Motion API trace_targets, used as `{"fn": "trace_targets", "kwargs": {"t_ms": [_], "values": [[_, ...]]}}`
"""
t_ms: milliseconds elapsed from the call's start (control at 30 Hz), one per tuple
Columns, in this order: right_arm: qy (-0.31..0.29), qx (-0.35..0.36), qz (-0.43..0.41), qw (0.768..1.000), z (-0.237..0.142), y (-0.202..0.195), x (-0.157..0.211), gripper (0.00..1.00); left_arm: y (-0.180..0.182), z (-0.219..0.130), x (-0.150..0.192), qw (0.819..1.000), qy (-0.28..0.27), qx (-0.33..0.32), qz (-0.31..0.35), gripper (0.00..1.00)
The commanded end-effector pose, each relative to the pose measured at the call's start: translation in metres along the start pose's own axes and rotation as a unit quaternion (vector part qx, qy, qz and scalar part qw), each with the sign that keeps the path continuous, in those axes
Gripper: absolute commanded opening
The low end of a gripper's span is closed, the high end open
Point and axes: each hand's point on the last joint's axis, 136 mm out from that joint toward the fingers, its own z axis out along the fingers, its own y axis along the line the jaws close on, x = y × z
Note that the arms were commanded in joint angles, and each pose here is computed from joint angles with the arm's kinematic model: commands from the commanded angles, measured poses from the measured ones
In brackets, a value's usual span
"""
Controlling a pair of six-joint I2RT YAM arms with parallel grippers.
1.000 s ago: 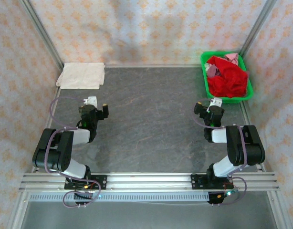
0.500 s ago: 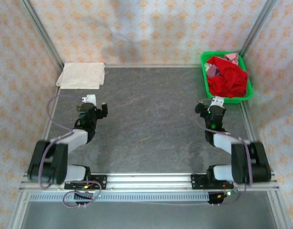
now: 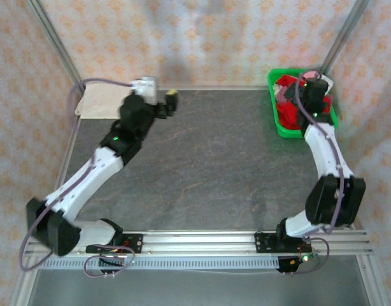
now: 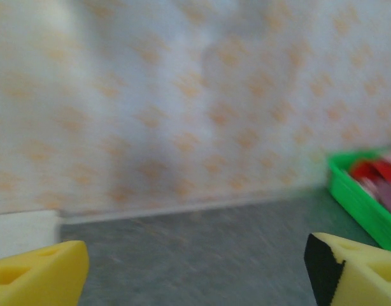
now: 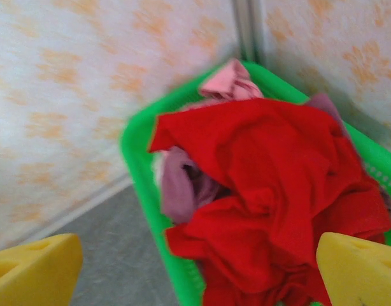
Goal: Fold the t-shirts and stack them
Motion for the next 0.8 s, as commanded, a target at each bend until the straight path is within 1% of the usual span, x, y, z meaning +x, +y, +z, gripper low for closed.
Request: {"fn": "trace_targets", "kwargs": {"t_ms": [0,67,100,200,267,333,400,467,500,600,633,667,733,767], "values": [[0.11,0.034,0.014,0.993,0.02,-0.021,0.025,0.94,-0.067,0.02,0.07,0.988,0.119,0.085,0.056,0.87],[0.139,0.052,0.018,0.989,0.043,-0.032,0.028,0.94,-0.092,0.028,0.086,0.984,0.128,0.109,0.05,0.87],[0.159,0.058,0.02,0.985,0.055,-0.036,0.033,0.95,-0.101,0.031,0.091,0.984,0.128,0.12,0.044,0.87],[0.198,0.068,0.009,0.978,0.086,-0.041,0.046,0.94,-0.116,0.034,0.103,0.98,0.131,0.146,0.024,0.87],[0.216,0.077,0.008,0.973,0.102,-0.044,0.056,0.92,-0.117,0.034,0.111,0.979,0.141,0.148,0.025,0.87],[0.227,0.078,0.009,0.971,0.118,-0.045,0.066,0.9,-0.11,0.033,0.116,0.979,0.147,0.135,0.034,0.87],[0.247,0.079,0.011,0.966,0.13,-0.045,0.078,0.83,-0.103,0.029,0.12,0.98,0.149,0.125,0.046,0.88],[0.252,0.083,0.018,0.964,0.141,-0.048,0.087,0.81,-0.096,0.025,0.122,0.981,0.148,0.112,0.053,0.88],[0.251,0.08,0.021,0.964,0.147,-0.047,0.091,0.77,-0.092,0.023,0.124,0.981,0.15,0.105,0.056,0.88],[0.256,0.075,0.026,0.964,0.155,-0.045,0.093,0.52,-0.085,0.018,0.127,0.982,0.153,0.092,0.056,0.87],[0.253,0.07,0.027,0.965,0.154,-0.043,0.091,0.4,-0.083,0.017,0.128,0.983,0.153,0.09,0.055,0.88],[0.248,0.065,0.029,0.966,0.153,-0.04,0.087,0.31,-0.082,0.016,0.128,0.983,0.153,0.088,0.055,0.88],[0.231,0.062,0.031,0.97,0.144,-0.038,0.072,0.16,-0.08,0.014,0.129,0.983,0.153,0.083,0.055,0.88],[0.222,0.061,0.031,0.973,0.137,-0.036,0.063,0.1,-0.078,0.014,0.129,0.983,0.153,0.08,0.057,0.88]]}}
